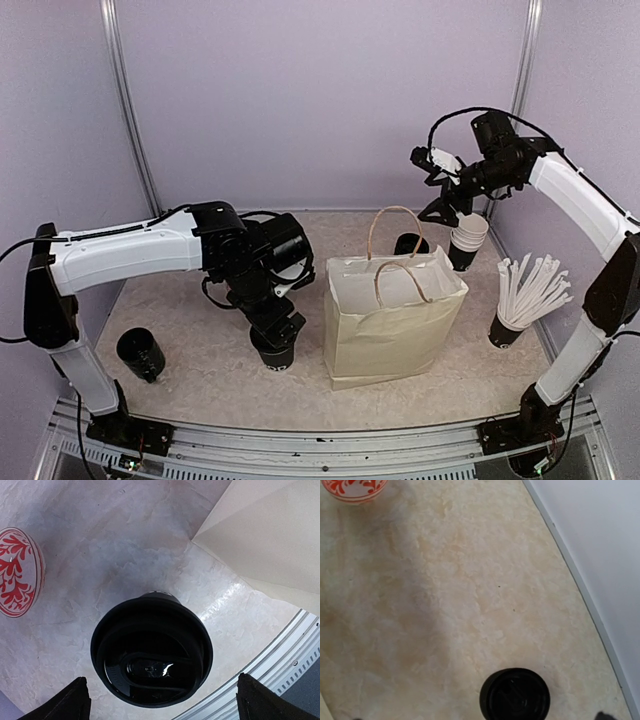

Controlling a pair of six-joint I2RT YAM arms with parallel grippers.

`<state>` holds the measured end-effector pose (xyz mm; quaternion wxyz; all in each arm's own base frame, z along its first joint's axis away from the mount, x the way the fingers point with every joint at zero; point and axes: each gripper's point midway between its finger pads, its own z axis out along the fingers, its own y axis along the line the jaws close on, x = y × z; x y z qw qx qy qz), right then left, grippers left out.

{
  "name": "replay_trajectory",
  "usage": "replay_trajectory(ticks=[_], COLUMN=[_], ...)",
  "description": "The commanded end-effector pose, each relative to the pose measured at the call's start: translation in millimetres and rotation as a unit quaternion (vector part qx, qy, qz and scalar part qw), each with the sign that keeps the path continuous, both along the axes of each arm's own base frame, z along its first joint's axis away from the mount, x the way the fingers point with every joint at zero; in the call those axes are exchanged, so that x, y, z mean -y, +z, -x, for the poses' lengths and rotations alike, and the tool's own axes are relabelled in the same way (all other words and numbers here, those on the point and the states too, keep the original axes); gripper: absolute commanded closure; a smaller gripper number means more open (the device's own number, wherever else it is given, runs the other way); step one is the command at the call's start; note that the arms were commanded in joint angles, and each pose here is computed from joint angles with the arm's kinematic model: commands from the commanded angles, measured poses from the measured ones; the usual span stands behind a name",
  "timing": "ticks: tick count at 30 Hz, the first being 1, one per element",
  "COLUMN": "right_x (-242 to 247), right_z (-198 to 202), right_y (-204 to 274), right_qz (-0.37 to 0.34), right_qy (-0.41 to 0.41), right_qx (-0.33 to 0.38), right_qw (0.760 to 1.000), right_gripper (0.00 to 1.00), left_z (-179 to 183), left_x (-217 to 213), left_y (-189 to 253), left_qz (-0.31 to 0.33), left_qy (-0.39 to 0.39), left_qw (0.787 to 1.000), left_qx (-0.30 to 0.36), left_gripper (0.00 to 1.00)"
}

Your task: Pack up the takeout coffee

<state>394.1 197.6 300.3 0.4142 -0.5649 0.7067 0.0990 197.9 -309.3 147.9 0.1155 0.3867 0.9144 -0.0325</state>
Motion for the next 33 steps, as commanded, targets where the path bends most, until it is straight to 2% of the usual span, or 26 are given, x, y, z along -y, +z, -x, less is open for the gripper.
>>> replay_trajectory(ticks=[1, 4, 7, 18, 33], right_x=[4.1, 4.4, 4.5, 6.2, 6.8], right_z=[7.2, 8.3, 9.5, 12.6, 13.2], right_y=[12.1, 10.5, 9.3, 5.1, 1.4], right_qz=[-0.009, -0.008, -0.008, -0.005, -0.002], right_qy=[0.002, 0.003, 0.003, 0.001, 0.001], right_qx=[0.016, 0.014, 0.013, 0.007, 0.004], right_qw=[1.0, 1.0, 1.0, 1.0, 1.0], right_gripper=[0.01, 0.01, 0.01, 0.01, 0.01], left_z=[-2.2, 0.2, -2.3, -10.3, -13.3], left_x=[-3.7, -7.1, -12.4, -8.0, -4.1], left_y=[4.0, -1.7, -8.5, -21.0, -32.9], left_qz=[-0.014, -0.024, -0.039, -0.025, -0.027], left_qy=[0.01, 0.011, 0.016, 0.012, 0.006], left_qw=[1.0, 1.0, 0.999, 0.999, 0.999], left_qx=[0.0, -0.014, -0.016, -0.036, -0.044], left_gripper=[0.05, 0.1, 0.1, 0.16, 0.2])
